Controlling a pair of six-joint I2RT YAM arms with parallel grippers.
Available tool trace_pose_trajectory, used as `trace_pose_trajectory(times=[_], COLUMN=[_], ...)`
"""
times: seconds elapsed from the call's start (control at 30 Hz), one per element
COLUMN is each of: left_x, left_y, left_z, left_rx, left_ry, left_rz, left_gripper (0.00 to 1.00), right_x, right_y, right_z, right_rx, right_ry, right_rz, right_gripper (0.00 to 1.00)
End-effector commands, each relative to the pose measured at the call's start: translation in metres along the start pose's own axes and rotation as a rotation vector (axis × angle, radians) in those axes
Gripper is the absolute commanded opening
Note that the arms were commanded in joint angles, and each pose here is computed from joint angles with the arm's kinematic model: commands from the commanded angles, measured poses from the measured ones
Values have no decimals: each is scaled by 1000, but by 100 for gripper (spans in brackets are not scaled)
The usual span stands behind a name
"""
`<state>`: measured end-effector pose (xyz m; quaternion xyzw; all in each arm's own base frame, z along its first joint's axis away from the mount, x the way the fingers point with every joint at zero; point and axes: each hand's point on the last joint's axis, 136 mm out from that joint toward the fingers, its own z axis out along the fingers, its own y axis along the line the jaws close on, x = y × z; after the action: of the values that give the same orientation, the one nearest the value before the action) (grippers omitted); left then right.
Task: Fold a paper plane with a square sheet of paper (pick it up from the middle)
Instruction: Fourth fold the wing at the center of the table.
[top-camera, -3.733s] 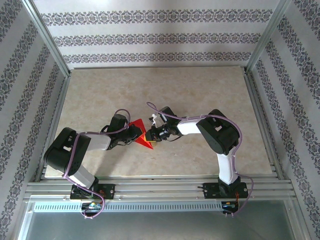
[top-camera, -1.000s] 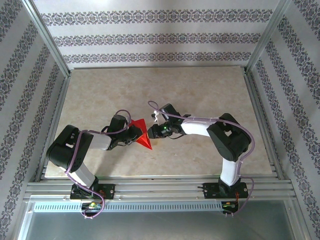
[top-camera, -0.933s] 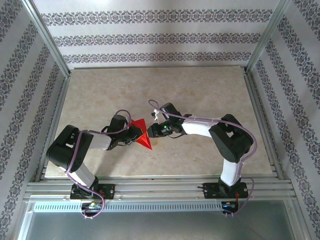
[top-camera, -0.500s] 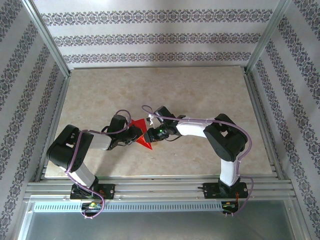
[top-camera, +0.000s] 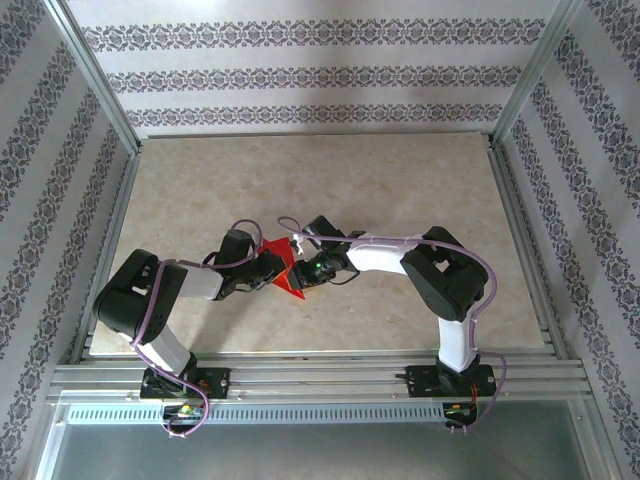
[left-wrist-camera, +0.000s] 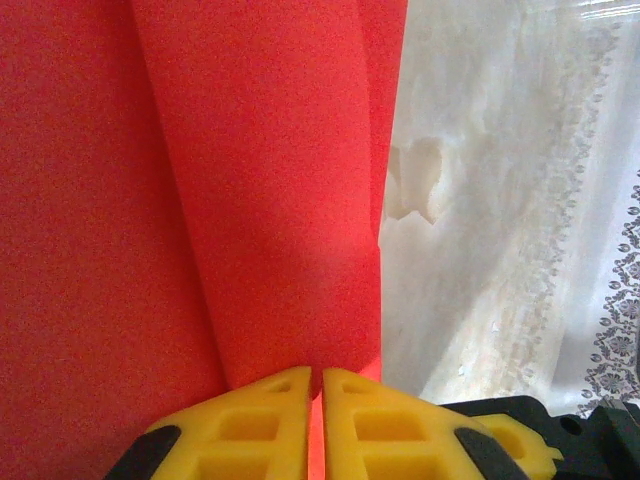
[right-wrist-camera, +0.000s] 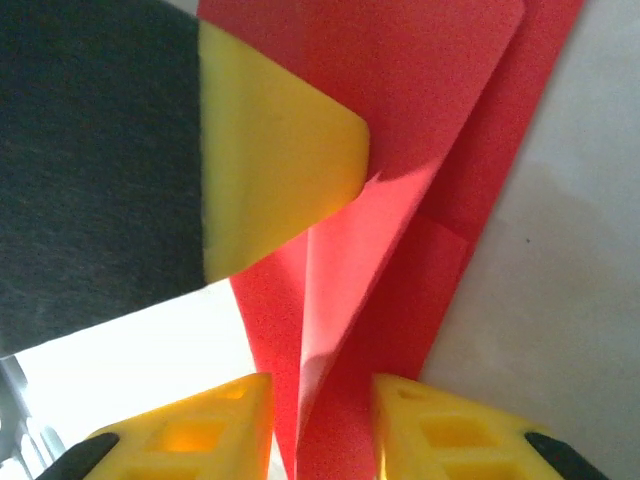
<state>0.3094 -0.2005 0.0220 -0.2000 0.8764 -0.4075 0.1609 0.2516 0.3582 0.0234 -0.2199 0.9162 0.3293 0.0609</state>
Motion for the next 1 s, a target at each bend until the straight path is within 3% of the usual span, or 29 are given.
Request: trace_pose_trajectory(times=[0.0, 0.3, 0.97], left_x=[-2, -4, -9], left_y=[8, 2, -22], left_z=[2, 0, 3], left_rx=[-14, 0, 88], left_ry=[0, -5, 8], left_rz=[-25, -15, 27], left_gripper=[12, 12, 19], right_x=[4, 10, 18], right_y=[-9, -17, -27], right_z=[5, 10, 12], right_rx=[55, 13, -24], right_ry=[21, 38, 50], right_rz=[-16, 33, 87], right_gripper=[31, 22, 18])
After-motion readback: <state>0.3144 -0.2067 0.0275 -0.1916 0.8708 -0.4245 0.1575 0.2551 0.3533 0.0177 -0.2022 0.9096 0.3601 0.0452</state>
